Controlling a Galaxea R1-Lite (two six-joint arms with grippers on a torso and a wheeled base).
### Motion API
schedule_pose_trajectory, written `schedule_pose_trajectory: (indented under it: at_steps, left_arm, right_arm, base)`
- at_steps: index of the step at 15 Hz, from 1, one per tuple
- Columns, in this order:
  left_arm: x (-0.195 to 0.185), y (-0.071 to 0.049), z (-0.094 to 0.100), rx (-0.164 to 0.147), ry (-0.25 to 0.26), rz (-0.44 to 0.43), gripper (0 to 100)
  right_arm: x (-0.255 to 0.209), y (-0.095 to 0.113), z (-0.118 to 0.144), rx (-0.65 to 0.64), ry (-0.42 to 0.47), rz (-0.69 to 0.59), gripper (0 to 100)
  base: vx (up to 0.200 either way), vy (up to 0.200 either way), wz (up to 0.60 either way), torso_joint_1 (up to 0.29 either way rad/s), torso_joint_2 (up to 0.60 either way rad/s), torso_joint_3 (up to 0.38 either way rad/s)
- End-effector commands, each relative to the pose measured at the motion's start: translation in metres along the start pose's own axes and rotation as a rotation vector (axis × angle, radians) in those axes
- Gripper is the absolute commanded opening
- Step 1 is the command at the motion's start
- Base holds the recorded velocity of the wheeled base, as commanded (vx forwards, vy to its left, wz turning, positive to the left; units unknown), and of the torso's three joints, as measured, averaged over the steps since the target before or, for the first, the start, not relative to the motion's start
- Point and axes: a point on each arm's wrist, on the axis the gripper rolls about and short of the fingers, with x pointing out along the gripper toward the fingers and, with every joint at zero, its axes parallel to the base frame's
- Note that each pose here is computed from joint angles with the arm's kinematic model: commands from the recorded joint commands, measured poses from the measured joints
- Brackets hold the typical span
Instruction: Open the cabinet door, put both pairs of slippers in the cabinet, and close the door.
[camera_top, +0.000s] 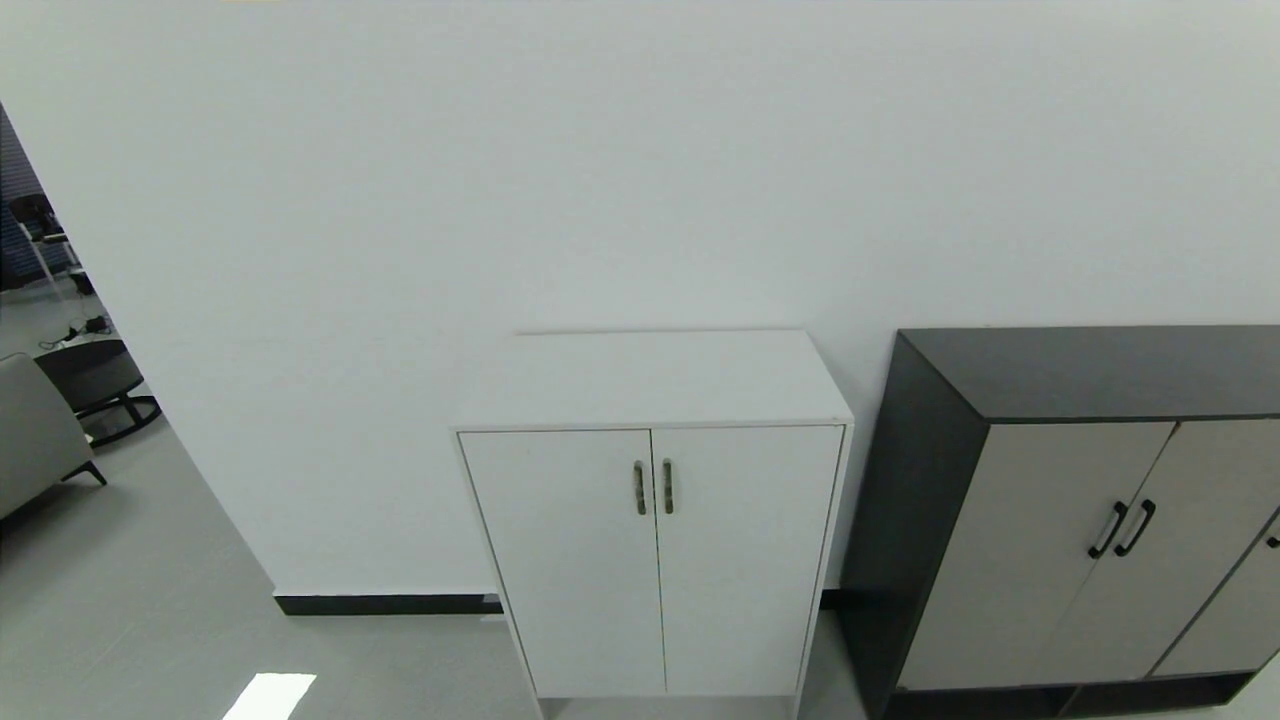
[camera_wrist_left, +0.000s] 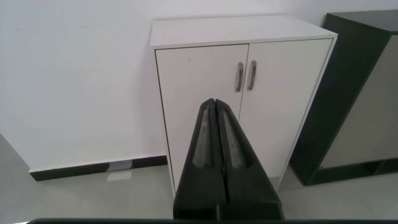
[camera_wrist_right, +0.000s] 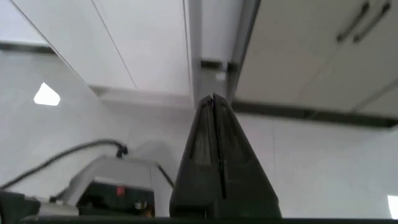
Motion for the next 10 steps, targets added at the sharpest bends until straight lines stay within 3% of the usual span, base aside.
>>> schedule_pose_trajectory:
  at_steps: [1,6,10]
  left_arm:
    - [0.0,0.0,0.0,0.0,0.0,0.001,0]
    - [0.0,0.0,0.0,0.0,0.0,0.0,0]
    - [0.0,0.0,0.0,-0.001,0.0,0.001,0]
  right_arm:
    - [-0.0064,0.0011,-0.0015,-0.002,-0.078,0.024,0]
    - [-0.01,0.0019,-0.0029,-0.025,-0.119,0.084,0]
    - [-0.0094,0.0019,-0.0093,-0.05,-0.085,0.178,0]
  base:
    - [0.0,0.0,0.0,0.0,0.0,0.0]
    - [0.0,0.0,0.0,0.0,0.0,0.0]
    - [0.0,0.0,0.0,0.0,0.0,0.0]
